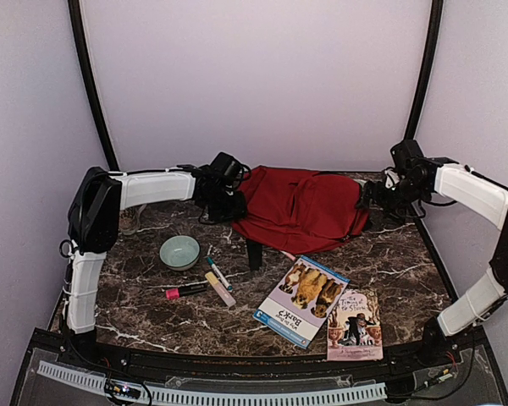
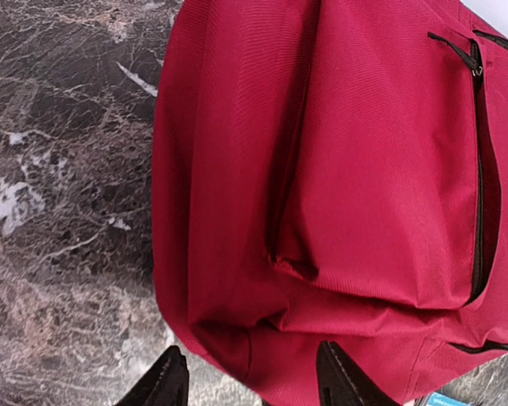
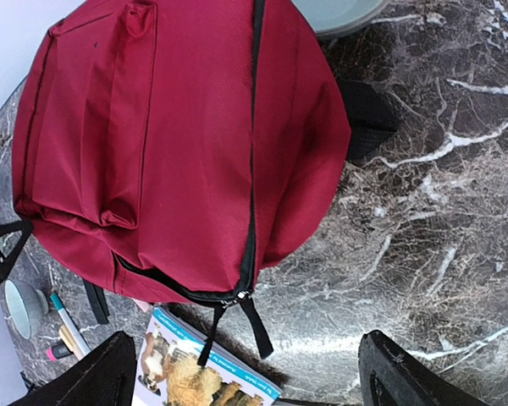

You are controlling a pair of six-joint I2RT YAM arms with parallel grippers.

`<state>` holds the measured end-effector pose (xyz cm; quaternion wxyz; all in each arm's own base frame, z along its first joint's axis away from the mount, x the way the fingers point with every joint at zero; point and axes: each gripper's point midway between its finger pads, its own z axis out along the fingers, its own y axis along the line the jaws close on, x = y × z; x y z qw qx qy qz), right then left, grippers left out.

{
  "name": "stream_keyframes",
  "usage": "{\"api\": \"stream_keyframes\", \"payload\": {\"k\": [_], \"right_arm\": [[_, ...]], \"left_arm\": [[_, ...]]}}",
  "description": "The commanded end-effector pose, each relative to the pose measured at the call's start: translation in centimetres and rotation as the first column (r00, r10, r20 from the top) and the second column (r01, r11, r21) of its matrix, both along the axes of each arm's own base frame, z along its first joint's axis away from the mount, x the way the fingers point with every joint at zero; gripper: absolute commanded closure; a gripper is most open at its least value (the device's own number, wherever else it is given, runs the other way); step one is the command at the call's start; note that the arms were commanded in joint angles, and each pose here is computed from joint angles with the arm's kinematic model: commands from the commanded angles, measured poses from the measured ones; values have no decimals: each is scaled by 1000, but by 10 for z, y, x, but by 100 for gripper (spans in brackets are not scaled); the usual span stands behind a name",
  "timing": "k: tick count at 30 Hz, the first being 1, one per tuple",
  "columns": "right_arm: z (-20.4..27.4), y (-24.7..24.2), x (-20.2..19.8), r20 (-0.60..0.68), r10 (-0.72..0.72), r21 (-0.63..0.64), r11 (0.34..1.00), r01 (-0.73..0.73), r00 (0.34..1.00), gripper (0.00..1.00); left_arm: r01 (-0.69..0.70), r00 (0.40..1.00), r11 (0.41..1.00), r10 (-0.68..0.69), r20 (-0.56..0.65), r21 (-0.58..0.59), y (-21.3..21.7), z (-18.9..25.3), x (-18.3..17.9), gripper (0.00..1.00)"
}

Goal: Pack the student bag
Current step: Pick up the student bag from the center of the board.

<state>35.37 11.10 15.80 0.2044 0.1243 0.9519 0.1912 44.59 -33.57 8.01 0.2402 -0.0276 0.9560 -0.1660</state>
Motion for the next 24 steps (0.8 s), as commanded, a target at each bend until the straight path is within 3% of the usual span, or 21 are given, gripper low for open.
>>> {"api": "stream_keyframes", "payload": {"k": [1, 3, 5, 10, 21, 24], "right_arm": [[-1, -5, -10, 23, 9, -27, 1000, -9, 1000, 8], [-5, -4, -11, 37, -1, -13, 1000, 2, 999, 8], [-3, -2, -8, 55, -9, 6, 1000, 9, 998, 8], [1, 7, -2, 60, 36, 35, 999, -38, 998, 10], [0, 6, 17, 96, 61, -16, 998, -60, 993, 12], [8, 2, 28, 130, 43, -37, 999, -38, 991, 6]], "left_arm": [[-20, 997, 998, 24, 74, -56, -15, 13, 24, 46], [-21, 997, 998, 25, 67, -55, -21, 8, 31, 46], [-27, 998, 999, 30, 55, -43, -24, 3, 36, 54], [-35, 998, 999, 37, 53, -42, -26, -1, 41, 98], [18, 997, 998, -14, 70, -64, -31, 16, 35, 100], [32, 997, 996, -26, 74, -80, -32, 21, 34, 100]]}}
